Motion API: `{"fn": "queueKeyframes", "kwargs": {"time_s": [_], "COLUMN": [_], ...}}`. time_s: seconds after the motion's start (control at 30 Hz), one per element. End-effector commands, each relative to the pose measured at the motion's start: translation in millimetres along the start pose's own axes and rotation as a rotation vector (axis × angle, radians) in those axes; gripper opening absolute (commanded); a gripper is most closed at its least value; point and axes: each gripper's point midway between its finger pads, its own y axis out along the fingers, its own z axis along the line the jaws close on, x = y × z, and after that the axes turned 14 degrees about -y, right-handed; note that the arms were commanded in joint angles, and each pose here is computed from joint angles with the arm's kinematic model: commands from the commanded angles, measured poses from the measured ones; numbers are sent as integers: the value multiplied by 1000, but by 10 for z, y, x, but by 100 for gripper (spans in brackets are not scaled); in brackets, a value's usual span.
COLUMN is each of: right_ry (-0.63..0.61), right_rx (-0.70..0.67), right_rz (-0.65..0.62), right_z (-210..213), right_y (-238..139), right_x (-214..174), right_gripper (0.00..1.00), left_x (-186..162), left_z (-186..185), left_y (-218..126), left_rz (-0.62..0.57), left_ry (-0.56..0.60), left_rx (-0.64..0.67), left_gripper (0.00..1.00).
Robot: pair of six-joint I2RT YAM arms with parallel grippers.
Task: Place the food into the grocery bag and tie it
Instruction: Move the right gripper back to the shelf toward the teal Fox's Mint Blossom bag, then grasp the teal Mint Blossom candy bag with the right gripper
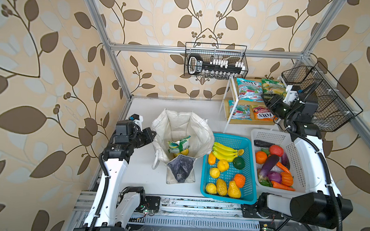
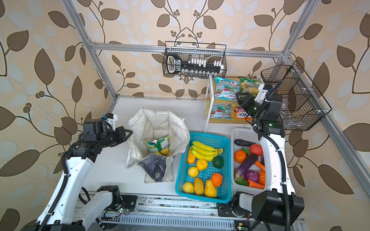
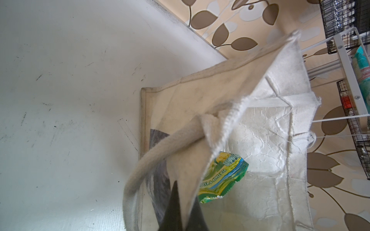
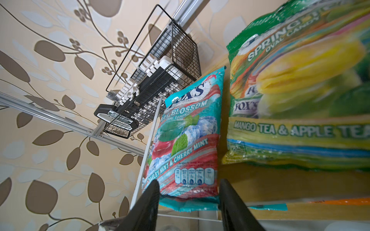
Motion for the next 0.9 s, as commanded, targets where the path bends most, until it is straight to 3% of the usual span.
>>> {"fn": "queueKeyframes", "kwargs": {"time_s": [0.0,0.2,0.33,0.73,0.87], "right_ry": [45,42,57,-8,-59], "right_rx": [33,16,34,93,95], "right_rz": [3,3,11,-11,15], "right_z": [-13,-33,-20,257,392], "right_y": [48,46,102,46,81], "right_x": [-60,-56,-77,157,207], "right_gripper": [50,52,46,4,0], "left_x": [64,61,59,61,70], "left_z": [-75,-80,-89,-81,-66], "left_y": [-42,-42,-44,-47,-48], "left_rz": [-31,-29,-28,-29,-33], "left_ry": [27,28,28,29,29], "left_rx": [-32,-35,-40,-34,-26], "left_gripper": [0,0,0,0,0]}}
